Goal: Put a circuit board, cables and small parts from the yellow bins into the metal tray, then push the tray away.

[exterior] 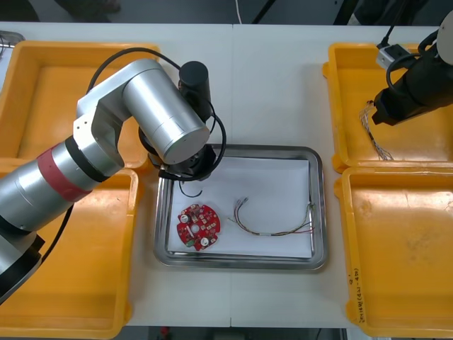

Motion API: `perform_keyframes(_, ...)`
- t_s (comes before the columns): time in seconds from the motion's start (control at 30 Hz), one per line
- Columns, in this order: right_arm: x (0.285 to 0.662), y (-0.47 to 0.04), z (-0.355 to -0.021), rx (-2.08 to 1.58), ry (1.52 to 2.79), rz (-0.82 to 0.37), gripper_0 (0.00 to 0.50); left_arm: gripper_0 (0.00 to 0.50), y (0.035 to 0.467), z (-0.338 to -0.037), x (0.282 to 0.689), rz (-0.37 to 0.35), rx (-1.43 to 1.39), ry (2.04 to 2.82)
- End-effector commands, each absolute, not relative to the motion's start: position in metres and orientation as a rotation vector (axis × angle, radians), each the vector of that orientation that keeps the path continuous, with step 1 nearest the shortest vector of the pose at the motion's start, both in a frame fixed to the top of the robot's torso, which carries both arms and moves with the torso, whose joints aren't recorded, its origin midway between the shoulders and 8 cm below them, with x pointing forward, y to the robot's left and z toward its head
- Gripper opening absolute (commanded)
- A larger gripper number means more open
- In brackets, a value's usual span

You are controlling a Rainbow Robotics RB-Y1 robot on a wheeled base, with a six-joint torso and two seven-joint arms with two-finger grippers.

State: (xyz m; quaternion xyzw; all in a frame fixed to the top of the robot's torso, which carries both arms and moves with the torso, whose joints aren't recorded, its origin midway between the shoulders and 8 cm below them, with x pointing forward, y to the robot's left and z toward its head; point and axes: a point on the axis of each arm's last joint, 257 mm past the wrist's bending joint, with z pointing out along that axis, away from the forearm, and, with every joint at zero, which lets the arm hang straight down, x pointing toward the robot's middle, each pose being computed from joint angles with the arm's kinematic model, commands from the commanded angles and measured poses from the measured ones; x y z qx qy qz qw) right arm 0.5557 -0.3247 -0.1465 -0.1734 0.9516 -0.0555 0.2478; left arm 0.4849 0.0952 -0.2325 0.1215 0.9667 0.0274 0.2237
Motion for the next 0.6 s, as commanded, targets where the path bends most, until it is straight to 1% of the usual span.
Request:
perform_keyframes(0.03, 0.574, -0.313, -0.132, -0.474, 2.535, -0.106, 0.500, 0.002, 0.084, -0.245, 0.482, 0.011, 0.254, 2.668)
perform_keyframes(0.23, 0.579, -0.312, -0.147, -0.459, 2.549, -0.087, 0.500, 0.000, 0.088, -0.253, 0.485, 0.044, 0.257, 2.659)
perform_keyframes(0.47, 0.581, -0.318, -0.165, -0.438, 2.577, -0.066, 0.500, 0.000, 0.092, -0.255, 0.490, 0.048, 0.247, 2.654)
perform_keyframes(0.6, 0.585, -0.322, -0.173, -0.425, 2.571, -0.059, 0.500, 0.003, 0.092, -0.255, 0.491, 0.049, 0.243, 2.654)
